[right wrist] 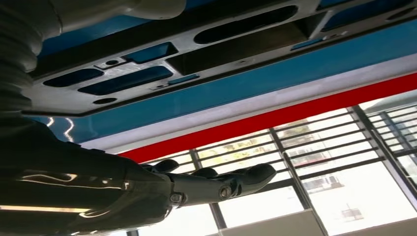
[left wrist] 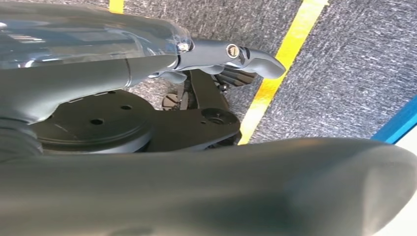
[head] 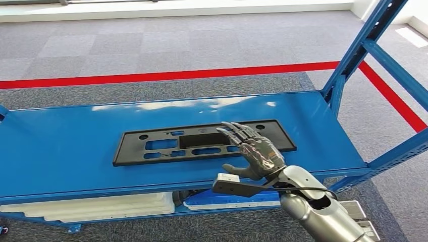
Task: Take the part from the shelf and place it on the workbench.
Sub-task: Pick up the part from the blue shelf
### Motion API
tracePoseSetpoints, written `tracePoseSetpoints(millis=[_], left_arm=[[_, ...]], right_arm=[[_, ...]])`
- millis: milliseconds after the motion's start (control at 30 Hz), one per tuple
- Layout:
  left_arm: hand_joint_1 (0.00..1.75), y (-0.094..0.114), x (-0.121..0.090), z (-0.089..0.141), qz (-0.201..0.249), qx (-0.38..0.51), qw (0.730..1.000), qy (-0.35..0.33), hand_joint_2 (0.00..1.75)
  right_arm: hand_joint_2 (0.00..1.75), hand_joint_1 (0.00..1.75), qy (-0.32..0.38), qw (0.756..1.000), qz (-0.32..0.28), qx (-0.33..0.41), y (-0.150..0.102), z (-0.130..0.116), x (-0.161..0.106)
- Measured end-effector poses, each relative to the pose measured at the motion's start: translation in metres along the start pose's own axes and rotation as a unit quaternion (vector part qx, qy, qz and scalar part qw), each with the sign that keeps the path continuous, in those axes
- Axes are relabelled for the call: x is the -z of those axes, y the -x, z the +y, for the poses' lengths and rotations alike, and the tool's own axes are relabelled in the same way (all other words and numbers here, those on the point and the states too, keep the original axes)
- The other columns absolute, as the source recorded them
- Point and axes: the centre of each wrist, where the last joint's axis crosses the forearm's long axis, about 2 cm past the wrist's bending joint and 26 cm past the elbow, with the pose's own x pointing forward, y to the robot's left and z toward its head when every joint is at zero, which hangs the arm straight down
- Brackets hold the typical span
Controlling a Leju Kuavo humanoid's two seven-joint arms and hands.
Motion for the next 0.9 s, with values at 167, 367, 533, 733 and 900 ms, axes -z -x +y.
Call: tracePoseSetpoints(millis=[167, 367, 533, 733, 900], left_arm=[[0.00, 0.000, 0.000, -0.001, 0.000, 0.001, 1.000, 0.000, 0.00], [0.00, 0.000, 0.000, -0.001, 0.002, 0.009, 1.000, 0.001, 0.00], [0.00, 0.000, 0.000, -0.002, 0.002, 0.015, 1.000, 0.003, 0.00], [0.00, 0.000, 0.000, -0.002, 0.003, 0.021, 1.000, 0.005, 0.00], [0.00, -0.001, 0.001, -0.002, 0.004, 0.027, 1.000, 0.008, 0.00]], right_arm=[[1.75, 0.00, -0.004, 0.999, 0.014, -0.030, -0.009, 0.007, 0.002], [1.75, 0.00, -0.012, 0.998, 0.029, -0.049, -0.012, 0.015, 0.003], [1.75, 0.00, -0.027, 0.998, 0.047, -0.043, -0.007, 0.023, 0.002], [1.75, 0.00, -0.039, 0.994, 0.091, -0.036, 0.009, 0.030, 0.001], [1.75, 0.00, -0.044, 0.990, 0.129, -0.032, 0.027, 0.033, 0.001]])
